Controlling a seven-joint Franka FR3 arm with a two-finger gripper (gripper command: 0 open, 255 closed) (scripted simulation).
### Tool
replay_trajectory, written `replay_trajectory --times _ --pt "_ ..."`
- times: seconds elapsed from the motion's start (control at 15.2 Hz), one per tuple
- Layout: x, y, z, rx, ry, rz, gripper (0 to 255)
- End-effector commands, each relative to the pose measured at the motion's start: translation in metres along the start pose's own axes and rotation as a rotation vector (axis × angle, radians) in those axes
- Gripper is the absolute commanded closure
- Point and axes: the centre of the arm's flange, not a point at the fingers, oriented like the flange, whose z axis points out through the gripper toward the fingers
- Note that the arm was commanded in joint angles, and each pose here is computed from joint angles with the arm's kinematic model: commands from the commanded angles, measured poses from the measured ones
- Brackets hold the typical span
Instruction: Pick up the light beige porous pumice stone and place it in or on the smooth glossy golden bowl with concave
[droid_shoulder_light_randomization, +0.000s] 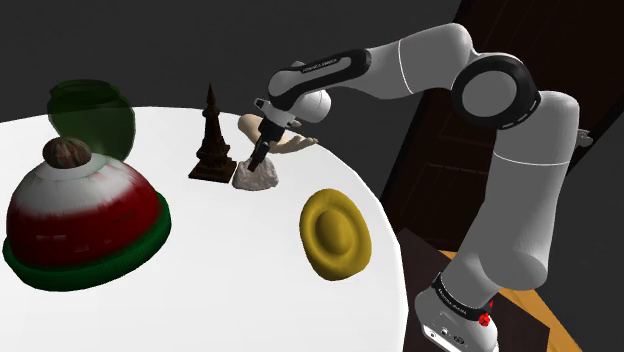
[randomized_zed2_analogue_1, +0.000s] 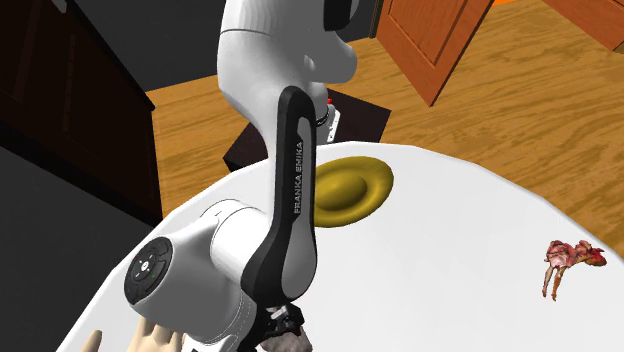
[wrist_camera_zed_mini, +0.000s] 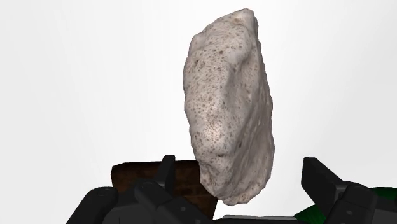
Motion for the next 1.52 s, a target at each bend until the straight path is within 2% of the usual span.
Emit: replay_trajectory --times 0.0,0.4,0.46,1.06,1.45 --pt "-0.001 0.000 0.003 -0.001 0.001 0.000 0" --pt "-0.001 0.000 0.003 -0.001 0.001 0.000 0" --pt "-0.001 0.000 0.003 -0.001 0.001 0.000 255" --pt "-0.001 0.000 0.003 -0.001 0.001 0.000 255" --pt "0.012 -0.005 -0.026 -0.001 0.001 0.000 255"
